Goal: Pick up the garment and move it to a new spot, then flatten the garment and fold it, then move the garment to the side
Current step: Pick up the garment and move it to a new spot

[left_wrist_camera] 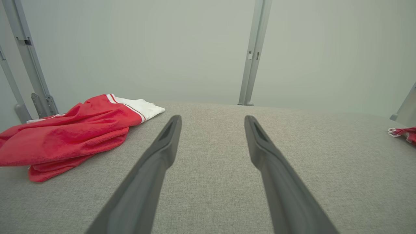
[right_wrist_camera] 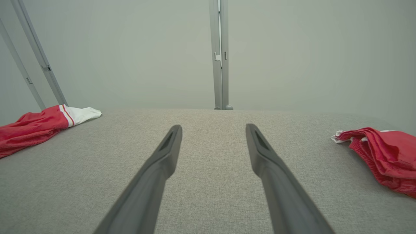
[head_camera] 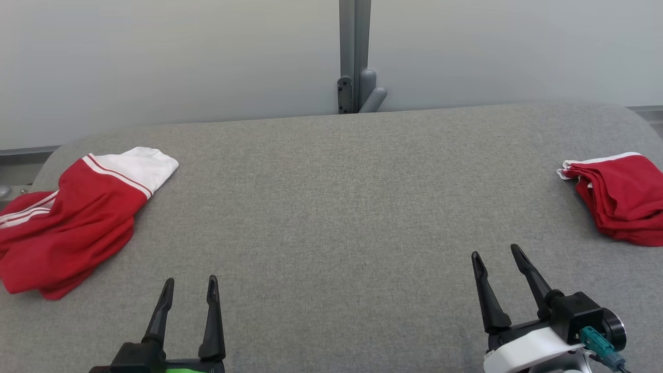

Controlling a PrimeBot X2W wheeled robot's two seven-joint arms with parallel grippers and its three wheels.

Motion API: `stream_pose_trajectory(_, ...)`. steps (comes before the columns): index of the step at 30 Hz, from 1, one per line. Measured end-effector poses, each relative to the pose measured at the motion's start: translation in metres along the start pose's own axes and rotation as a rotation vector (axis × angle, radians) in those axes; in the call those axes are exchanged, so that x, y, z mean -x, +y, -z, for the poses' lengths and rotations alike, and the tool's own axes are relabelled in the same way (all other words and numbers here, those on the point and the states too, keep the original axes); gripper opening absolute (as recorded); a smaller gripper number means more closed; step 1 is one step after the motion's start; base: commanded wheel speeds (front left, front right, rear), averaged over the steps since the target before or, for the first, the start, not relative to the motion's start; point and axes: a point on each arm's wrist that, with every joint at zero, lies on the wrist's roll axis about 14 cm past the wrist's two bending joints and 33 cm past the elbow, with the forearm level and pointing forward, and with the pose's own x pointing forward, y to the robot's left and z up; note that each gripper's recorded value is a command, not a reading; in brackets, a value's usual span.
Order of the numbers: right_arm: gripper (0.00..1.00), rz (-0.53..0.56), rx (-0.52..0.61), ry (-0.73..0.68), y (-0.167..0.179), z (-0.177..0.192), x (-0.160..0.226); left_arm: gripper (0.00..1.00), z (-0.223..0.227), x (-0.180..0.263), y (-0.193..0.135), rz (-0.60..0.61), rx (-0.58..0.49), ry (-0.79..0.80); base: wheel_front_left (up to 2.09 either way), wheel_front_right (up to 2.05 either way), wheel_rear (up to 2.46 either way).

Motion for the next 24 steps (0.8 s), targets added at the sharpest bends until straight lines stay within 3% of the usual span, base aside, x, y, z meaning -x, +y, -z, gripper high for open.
stream_pose_trajectory(24, 1.00, 0.024, -0.017, 0.027, -0.0048, 0.0089, 0.0040, 1.00, 0.0090, 0.0015, -0.0050, 0.007, 0.005, 0.029, 0.00, 0.00, 0.00)
